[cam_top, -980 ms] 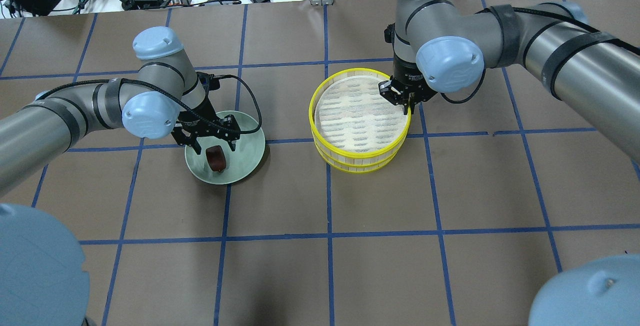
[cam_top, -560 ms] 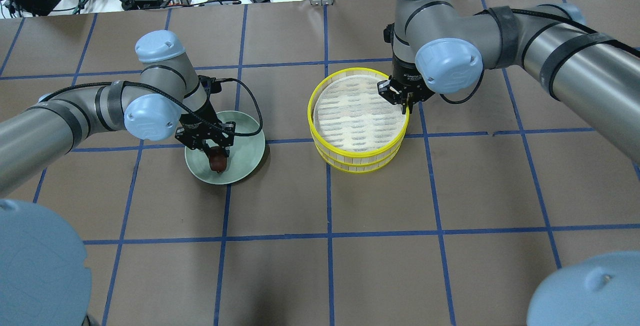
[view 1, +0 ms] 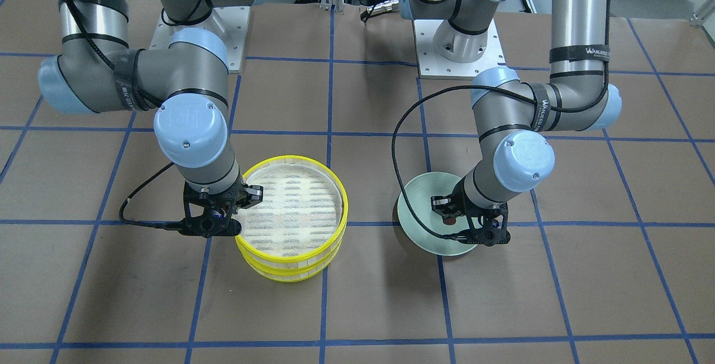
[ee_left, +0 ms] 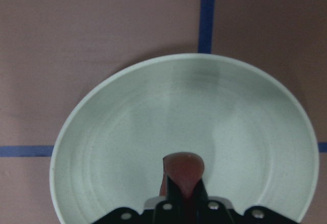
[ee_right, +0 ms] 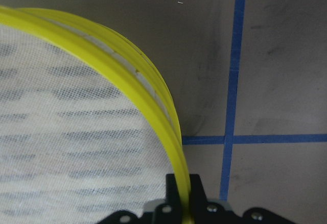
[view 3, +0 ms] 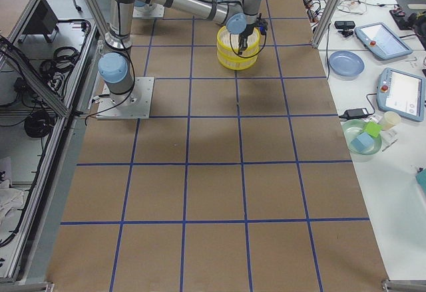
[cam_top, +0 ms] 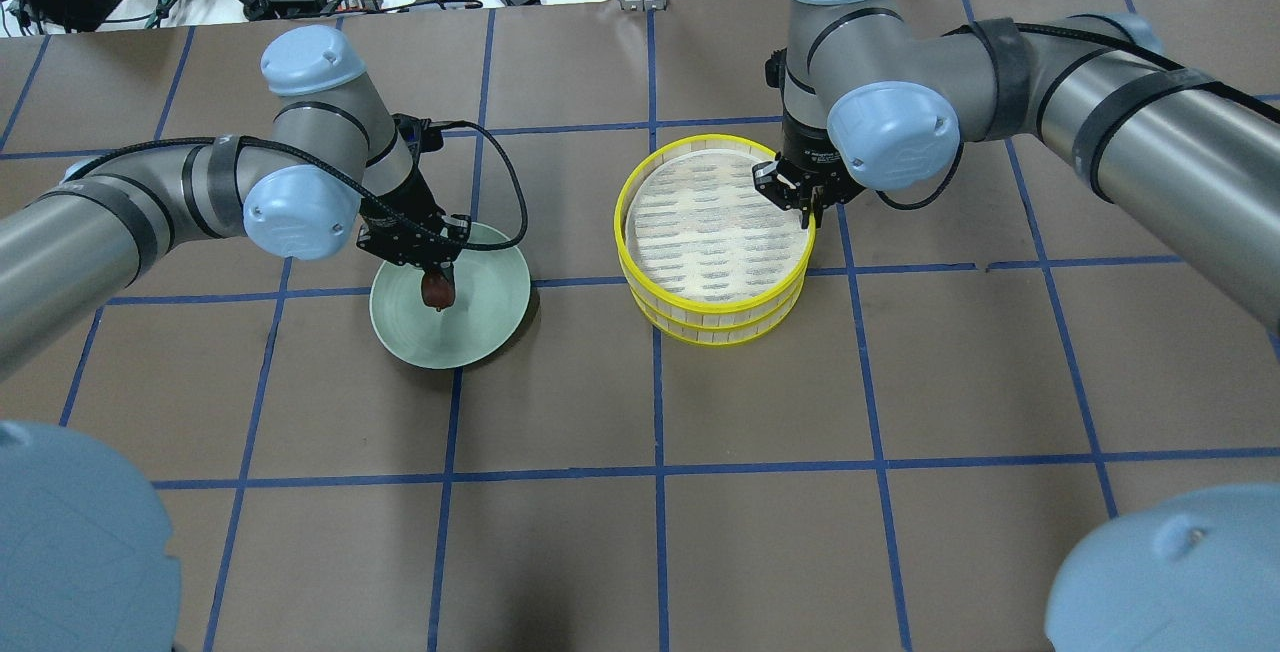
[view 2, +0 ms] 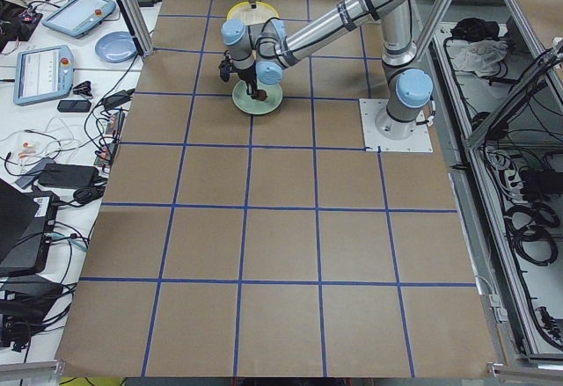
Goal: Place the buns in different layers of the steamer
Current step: 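Grasp the brown bun on the plate with the left gripper and lift it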
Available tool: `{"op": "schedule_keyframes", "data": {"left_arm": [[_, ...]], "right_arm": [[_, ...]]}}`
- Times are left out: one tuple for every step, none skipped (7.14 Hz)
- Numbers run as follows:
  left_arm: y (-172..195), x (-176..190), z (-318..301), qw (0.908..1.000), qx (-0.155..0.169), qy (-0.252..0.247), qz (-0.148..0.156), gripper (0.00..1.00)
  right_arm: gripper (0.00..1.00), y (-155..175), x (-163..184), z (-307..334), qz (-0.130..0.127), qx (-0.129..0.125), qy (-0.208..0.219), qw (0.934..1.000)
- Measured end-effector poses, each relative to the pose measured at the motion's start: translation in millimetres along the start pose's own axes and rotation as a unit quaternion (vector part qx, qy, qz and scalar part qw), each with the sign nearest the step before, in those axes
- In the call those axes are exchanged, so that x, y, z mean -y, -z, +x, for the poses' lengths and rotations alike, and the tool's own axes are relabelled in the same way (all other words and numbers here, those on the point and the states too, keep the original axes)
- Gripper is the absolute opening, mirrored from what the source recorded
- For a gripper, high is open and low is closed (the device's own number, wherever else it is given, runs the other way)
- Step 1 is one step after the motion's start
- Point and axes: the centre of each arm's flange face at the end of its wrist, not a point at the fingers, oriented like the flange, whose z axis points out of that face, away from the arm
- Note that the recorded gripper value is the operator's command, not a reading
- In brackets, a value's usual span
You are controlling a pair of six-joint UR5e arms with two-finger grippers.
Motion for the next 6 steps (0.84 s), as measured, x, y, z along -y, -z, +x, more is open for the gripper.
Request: {"op": "schedule_keyframes", "data": {"left_arm": [[16,0,14,0.9999,0.003,-0.003,0.011,0.00],[34,1,30,0.9998,0.003,0.001,0.020,0.00],[47,2,42,0.9995,0.002,0.003,0.030,0.00],[59,2,52,0.9992,0.000,0.004,0.040,0.00],[70,0,63,0.9988,-0.002,0.006,0.050,0.00],[82,-2,75,0.9982,-0.003,0.010,0.058,0.00]], "right_arm": [[0.06,-1,0,0,-0.001,-0.002,0.000,1.0000],[0.06,-3,1,0,-0.002,-0.003,0.000,1.0000],[0.11,-4,1,1,-0.002,-0.004,0.000,1.0000],[0.62,-4,1,1,-0.001,-0.004,0.000,1.0000],[1.00,-5,2,1,-0.002,-0.004,-0.001,1.0000],[1.00,-9,2,1,-0.005,-0.003,-0.003,1.0000]]}}
